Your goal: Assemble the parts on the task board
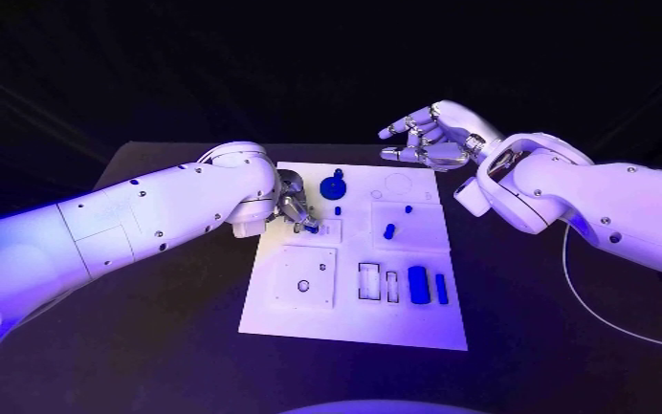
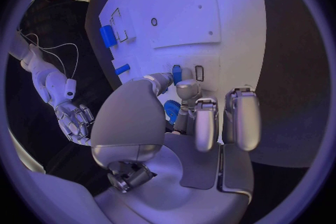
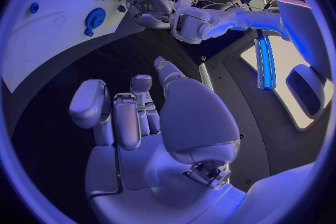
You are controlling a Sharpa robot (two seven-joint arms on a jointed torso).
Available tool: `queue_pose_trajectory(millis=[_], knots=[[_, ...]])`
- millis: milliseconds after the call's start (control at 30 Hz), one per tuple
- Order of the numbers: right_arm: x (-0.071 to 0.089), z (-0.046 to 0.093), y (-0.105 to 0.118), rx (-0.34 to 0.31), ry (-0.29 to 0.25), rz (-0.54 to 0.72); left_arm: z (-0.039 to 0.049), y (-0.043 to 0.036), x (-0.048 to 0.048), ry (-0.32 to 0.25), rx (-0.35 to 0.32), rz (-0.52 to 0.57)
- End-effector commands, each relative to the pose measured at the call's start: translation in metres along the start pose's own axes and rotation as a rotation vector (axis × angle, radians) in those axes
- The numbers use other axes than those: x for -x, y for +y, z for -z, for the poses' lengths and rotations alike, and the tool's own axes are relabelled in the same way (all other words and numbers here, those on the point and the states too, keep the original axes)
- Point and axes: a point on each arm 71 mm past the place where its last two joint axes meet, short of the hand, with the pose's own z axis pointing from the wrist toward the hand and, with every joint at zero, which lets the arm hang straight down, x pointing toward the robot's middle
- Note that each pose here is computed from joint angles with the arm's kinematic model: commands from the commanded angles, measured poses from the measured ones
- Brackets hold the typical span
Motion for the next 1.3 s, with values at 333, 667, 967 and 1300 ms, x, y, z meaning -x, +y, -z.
queue_pose_trajectory(millis=[333, 667, 967, 1300], knots=[[-0.002, -0.001, 0.001, 0.003, 0.015, -0.003, -0.0007, -0.0005, -0.0037, 0.039, 0.005, -0.052], [-0.002, 0.000, 0.001, 0.003, 0.016, -0.004, -0.0041, -0.0051, -0.0040, 0.034, 0.003, -0.048], [-0.002, 0.000, 0.001, 0.007, 0.007, -0.004, -0.0065, -0.0055, -0.0042, 0.050, 0.014, -0.050], [-0.002, 0.000, 0.002, 0.008, 0.006, -0.006, -0.0110, -0.0080, -0.0051, 0.068, 0.024, -0.061]])
